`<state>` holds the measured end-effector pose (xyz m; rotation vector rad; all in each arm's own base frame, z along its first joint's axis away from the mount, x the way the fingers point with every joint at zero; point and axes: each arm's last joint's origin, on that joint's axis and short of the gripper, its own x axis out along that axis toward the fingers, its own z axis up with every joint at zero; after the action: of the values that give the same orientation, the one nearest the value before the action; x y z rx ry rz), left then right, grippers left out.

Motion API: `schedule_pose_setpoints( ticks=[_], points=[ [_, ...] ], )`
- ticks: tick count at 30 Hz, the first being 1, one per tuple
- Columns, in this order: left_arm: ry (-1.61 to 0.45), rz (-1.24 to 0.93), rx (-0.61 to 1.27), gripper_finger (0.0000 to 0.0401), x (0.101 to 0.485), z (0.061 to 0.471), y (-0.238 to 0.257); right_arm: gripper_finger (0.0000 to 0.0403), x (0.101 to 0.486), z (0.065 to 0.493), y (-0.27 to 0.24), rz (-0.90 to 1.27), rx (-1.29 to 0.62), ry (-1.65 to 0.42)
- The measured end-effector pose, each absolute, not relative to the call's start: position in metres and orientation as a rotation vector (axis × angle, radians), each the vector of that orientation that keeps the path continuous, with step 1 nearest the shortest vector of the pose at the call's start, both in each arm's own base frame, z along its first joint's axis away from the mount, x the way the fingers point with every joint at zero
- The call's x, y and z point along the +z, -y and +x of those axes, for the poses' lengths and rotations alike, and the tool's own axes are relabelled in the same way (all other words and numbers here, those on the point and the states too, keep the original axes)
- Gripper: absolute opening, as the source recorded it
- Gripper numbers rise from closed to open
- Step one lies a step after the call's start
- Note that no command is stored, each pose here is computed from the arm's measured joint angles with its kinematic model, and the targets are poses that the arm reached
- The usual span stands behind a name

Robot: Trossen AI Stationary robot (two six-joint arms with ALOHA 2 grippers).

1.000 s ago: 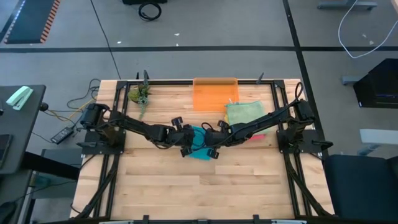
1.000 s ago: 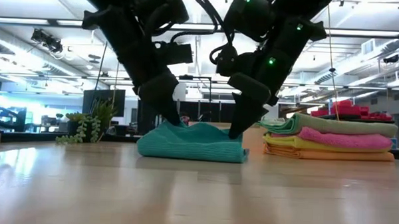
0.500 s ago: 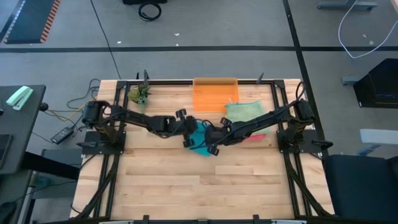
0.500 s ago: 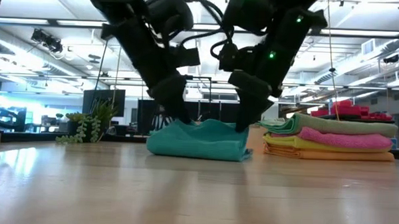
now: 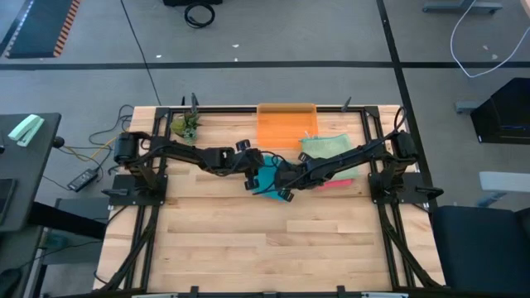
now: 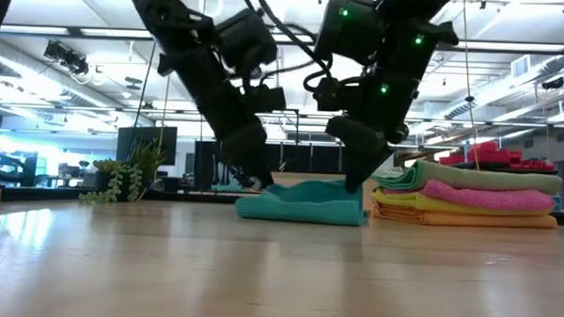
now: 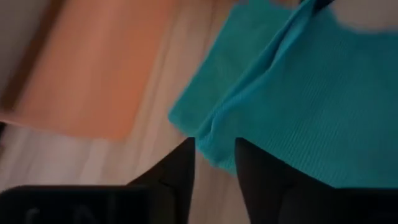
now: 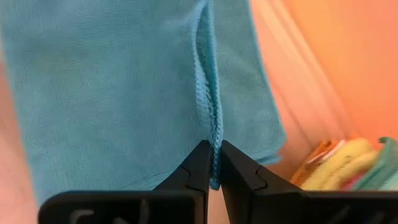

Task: Fold microfiber towels
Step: Fold the blue microfiber cloth

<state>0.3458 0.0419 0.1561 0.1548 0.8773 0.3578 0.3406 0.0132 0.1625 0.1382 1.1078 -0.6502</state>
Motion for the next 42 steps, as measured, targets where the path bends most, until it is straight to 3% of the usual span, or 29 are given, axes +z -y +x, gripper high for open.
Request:
schedule_pose_setpoints(
  ticks=[4,8,18,28,42],
  points=[
    [-0.829,0.145,0.351,0.0143,0.173,0.343,-0.039,0.0037,0.163,0.340,-0.012,0.123,-0.683,-1.093],
    [-0.777,0.113,0.305,0.0147,0.175,0.338,-0.030,0.0037,0.163,0.340,-0.011,0.103,-0.715,-1.078],
    [-0.498,-0.028,0.349,0.0093,0.156,0.291,-0.027,0.0037,0.181,0.332,-0.023,0.059,-0.703,-1.041],
    [-0.456,-0.215,0.374,0.0009,0.130,0.275,-0.038,0.0037,0.201,0.323,-0.025,0.125,-0.710,-0.983],
    [-0.471,-0.223,0.284,0.0013,0.089,0.297,-0.024,0.0037,0.197,0.318,-0.014,0.181,-0.795,-1.027]
  ],
)
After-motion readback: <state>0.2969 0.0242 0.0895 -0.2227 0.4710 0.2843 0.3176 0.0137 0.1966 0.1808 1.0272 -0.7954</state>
